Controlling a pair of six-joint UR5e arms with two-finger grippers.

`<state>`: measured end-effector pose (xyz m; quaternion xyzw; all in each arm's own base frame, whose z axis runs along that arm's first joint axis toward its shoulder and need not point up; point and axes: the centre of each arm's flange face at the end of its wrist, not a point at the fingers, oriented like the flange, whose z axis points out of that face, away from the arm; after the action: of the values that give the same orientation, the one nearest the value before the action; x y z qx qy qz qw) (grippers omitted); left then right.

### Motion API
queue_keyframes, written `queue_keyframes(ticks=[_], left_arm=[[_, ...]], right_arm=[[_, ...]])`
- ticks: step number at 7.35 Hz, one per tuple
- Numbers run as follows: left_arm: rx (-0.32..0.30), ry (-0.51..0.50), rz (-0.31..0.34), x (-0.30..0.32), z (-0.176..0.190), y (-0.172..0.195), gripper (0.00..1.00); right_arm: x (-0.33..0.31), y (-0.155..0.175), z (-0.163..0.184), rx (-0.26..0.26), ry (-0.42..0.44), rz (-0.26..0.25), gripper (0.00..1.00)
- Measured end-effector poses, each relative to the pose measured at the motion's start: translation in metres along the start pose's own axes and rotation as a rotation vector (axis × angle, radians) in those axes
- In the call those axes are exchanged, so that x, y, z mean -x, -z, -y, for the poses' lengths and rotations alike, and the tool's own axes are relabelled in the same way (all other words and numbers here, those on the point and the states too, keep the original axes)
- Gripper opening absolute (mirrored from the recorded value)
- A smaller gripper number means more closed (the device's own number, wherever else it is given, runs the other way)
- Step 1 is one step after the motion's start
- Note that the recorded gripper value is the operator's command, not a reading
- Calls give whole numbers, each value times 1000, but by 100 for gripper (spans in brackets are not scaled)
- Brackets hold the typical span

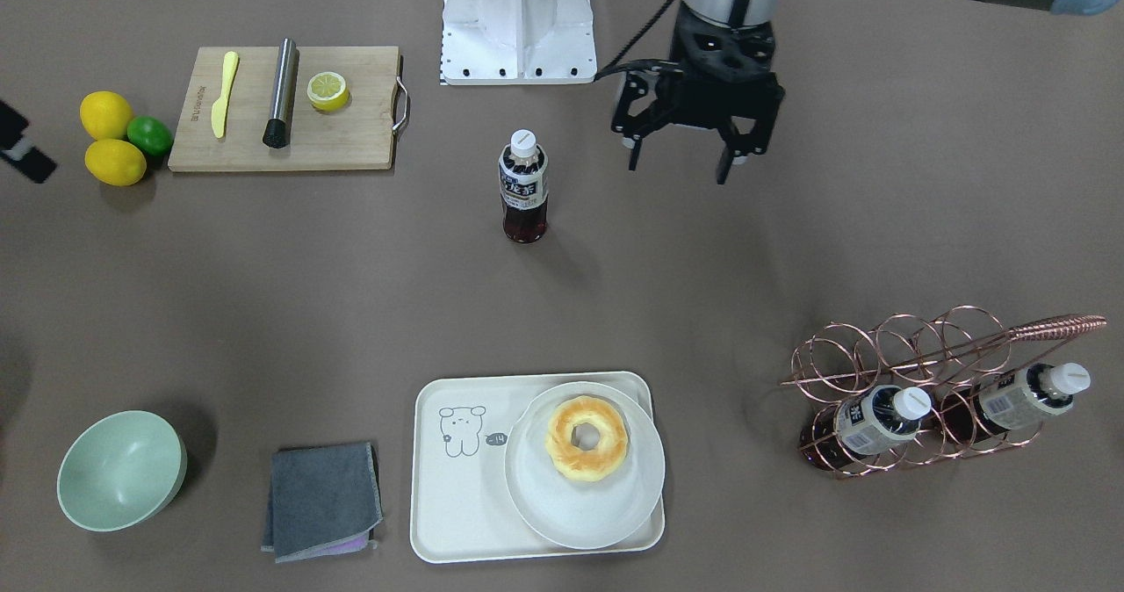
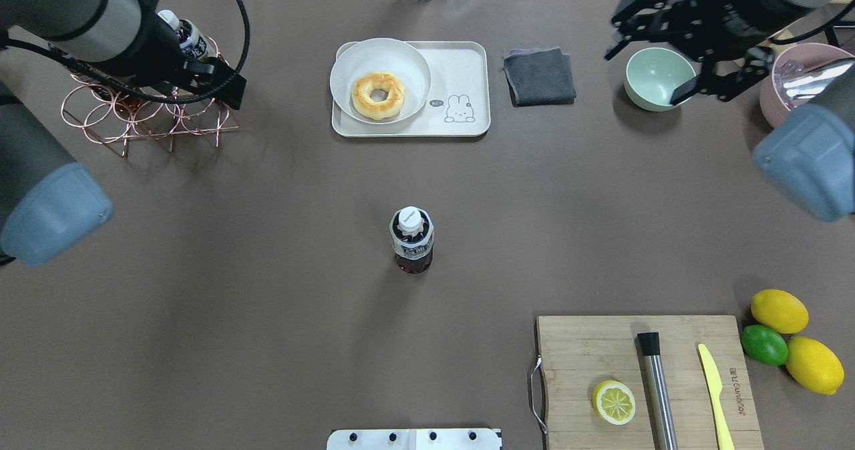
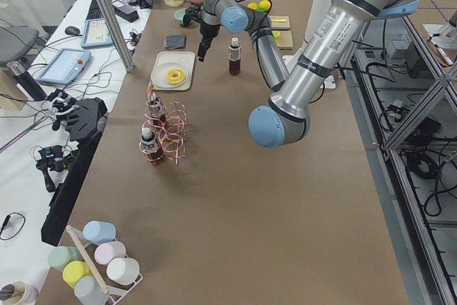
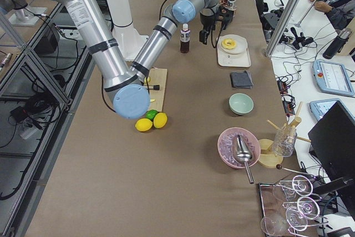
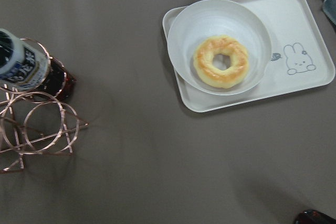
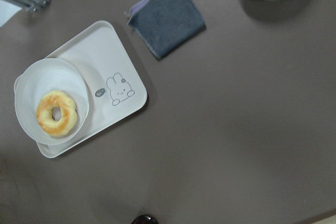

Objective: Place tea on tray
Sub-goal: 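Lower the right gripper onto the standing tea bottle and grasp it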

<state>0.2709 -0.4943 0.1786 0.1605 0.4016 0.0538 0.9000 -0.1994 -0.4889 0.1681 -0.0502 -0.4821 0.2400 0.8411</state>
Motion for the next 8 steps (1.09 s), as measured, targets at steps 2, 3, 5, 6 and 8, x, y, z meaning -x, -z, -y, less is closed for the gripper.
queue_keyframes(ticks=[2,3,5,6,8], left_arm=[[37,-74,7,55,2,1,98],[46,-113,13,72,0,-1,98],[49,-139,11,85,-3,-3,98],[49,-139,9,86,-4,-3,98],[45,-136,7,87,-4,0,98]], right_arm=[[83,-39,-93,-12,37,-96,97],[112,-62,-133,-35,97,-136,96],[152,-98,-182,-44,247,-184,94],[164,-113,-195,-48,336,-206,94],[183,-142,-207,-37,444,-239,90]])
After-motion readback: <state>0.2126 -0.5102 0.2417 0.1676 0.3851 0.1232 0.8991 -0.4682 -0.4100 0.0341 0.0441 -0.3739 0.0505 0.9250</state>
